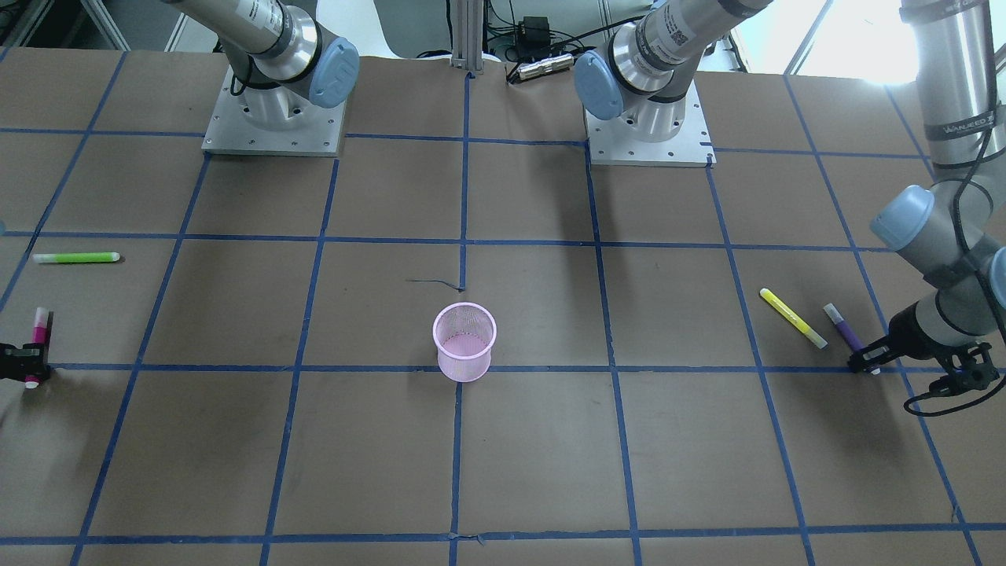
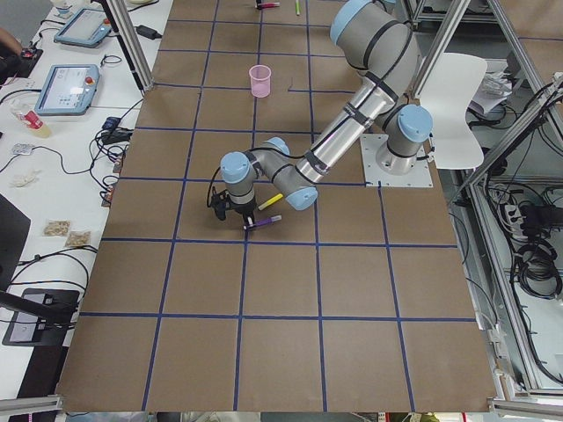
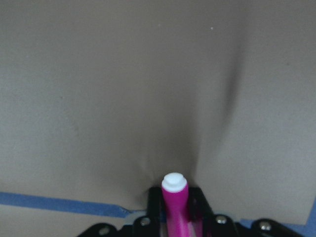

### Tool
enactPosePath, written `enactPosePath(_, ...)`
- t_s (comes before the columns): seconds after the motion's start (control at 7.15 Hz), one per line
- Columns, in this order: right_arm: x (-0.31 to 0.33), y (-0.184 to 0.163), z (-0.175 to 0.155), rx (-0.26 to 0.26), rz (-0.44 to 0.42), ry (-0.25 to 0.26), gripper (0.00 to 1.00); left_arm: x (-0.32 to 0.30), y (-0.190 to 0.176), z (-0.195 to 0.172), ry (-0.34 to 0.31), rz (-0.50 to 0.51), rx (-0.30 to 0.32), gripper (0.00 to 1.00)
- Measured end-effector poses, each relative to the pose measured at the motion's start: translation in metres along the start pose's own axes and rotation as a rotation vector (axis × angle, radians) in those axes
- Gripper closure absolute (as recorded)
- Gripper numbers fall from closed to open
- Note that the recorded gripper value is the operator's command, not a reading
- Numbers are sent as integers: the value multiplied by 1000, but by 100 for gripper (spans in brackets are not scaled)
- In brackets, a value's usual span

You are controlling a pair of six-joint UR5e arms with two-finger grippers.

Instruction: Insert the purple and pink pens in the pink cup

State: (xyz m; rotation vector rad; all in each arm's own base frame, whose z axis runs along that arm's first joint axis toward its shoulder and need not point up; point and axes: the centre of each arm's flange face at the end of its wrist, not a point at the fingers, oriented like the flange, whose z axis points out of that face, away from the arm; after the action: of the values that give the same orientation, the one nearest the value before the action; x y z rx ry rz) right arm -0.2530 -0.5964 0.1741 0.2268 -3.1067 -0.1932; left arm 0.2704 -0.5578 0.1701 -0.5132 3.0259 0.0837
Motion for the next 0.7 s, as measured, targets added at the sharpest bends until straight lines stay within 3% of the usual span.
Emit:
enactPosePath(0.42, 2, -3, -22, 10, 5, 30, 100, -2, -1, -8, 12, 4, 5, 100)
enactPosePath(0.7, -26, -4, -63, 57, -17, 20, 100, 2, -4, -45, 13, 14, 45, 100)
